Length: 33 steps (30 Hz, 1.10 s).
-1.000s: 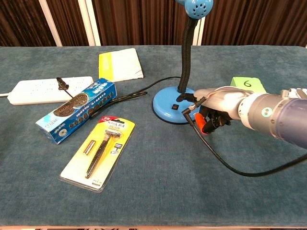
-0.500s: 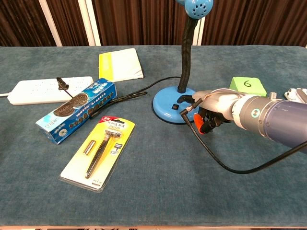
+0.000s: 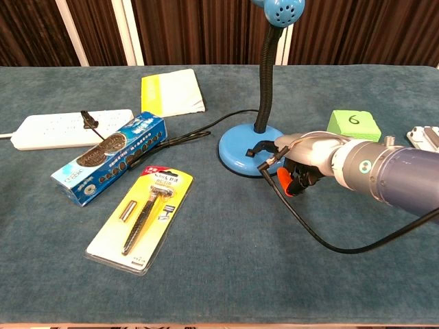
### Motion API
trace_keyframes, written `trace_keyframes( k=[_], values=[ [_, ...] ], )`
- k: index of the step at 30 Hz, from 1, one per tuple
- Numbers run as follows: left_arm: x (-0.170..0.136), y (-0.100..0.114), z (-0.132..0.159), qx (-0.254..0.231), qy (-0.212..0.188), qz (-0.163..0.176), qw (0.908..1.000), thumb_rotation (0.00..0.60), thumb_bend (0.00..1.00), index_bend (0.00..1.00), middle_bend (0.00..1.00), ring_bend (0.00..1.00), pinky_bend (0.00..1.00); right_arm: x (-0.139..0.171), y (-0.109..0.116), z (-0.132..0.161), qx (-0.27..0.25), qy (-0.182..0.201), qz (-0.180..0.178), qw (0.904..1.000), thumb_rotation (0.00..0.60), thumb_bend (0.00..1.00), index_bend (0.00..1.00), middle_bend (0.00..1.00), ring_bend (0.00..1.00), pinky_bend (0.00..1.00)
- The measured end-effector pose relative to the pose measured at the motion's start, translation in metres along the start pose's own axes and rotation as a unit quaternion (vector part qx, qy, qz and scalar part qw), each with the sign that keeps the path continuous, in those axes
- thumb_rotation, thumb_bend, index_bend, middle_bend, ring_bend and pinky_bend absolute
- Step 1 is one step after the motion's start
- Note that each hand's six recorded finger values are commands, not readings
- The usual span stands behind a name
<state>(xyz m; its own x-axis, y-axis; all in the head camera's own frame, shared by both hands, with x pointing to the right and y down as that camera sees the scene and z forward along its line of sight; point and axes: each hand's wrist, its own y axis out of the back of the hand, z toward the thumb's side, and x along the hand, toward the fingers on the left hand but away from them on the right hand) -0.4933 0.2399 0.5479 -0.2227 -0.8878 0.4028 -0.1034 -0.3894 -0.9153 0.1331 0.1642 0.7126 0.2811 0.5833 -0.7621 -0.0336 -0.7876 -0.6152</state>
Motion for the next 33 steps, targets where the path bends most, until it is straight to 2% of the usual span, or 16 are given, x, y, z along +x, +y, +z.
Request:
trace_keyframes(
  k=[15,33],
  values=[
    [0.0,0.0,0.0,0.0,0.0,0.002,1.0,0.6,0.38,0.16,0.0,0.0,0.0,0.002,-0.007,0.011,0.021,0.011,0.009,0.9997,0.6,0.83,0.0,0.8,0.87,0.97],
    [0.0,0.001,0.001,0.004,-0.004,0.006,1.0,0.6,0.38,0.16,0.0,0.0,0.0,0.004,-0.021,0.02,0.091,0.007,0.028,0.9954,0.6,0.83,0.0,0.8,0.87,1.0]
  ],
)
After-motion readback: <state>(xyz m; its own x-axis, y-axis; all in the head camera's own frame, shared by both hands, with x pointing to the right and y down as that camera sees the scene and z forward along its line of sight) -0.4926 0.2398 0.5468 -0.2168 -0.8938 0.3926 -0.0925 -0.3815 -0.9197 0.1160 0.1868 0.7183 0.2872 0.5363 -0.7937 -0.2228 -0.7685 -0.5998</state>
